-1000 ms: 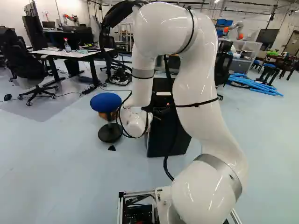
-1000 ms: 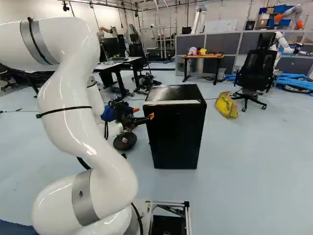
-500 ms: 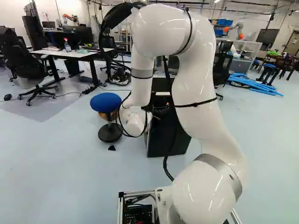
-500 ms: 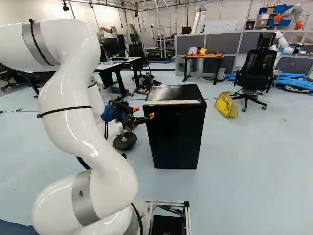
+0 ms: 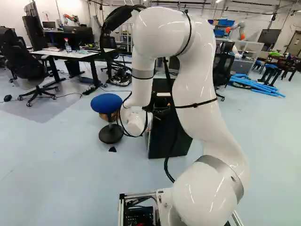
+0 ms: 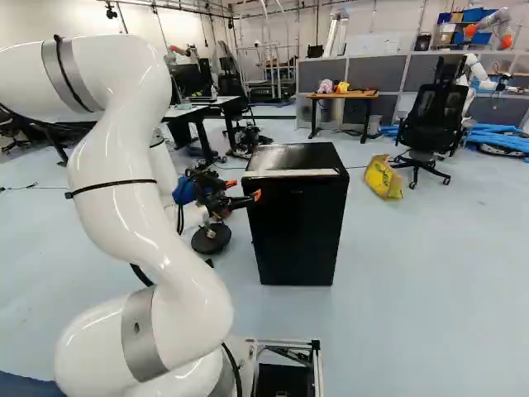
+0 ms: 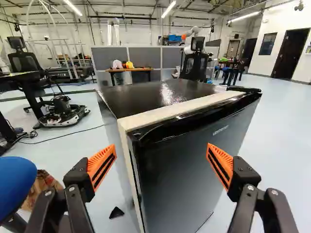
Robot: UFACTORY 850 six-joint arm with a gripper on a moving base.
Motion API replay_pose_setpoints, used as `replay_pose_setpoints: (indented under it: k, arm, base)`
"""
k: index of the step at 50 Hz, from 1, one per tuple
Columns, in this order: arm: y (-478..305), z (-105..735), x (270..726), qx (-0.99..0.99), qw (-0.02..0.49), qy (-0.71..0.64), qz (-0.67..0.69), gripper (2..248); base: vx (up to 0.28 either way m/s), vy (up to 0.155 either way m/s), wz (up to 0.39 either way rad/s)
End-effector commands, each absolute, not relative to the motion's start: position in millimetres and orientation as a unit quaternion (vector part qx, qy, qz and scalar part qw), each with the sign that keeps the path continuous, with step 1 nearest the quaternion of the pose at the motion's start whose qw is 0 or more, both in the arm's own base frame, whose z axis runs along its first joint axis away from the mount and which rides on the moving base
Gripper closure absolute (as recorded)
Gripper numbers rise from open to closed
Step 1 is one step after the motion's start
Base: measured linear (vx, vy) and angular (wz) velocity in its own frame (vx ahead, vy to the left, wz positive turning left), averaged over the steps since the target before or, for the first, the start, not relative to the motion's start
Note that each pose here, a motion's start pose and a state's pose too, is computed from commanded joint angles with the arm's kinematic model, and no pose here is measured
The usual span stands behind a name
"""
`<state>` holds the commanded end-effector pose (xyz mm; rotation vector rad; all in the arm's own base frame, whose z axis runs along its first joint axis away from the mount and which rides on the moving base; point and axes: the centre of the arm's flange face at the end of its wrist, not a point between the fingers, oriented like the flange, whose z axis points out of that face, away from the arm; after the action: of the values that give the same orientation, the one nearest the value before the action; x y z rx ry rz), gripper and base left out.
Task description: Grab a drink from the fridge
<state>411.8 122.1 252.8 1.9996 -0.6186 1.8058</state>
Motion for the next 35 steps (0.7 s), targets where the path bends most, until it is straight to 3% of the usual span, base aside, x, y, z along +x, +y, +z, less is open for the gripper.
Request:
replay_pose_setpoints:
  k: [35]
  arm:
    - [119.1,251.0,423.5,0.697,0.208,-0.253,0.638,3]
  base:
    - [0.000,0.000,0.000]
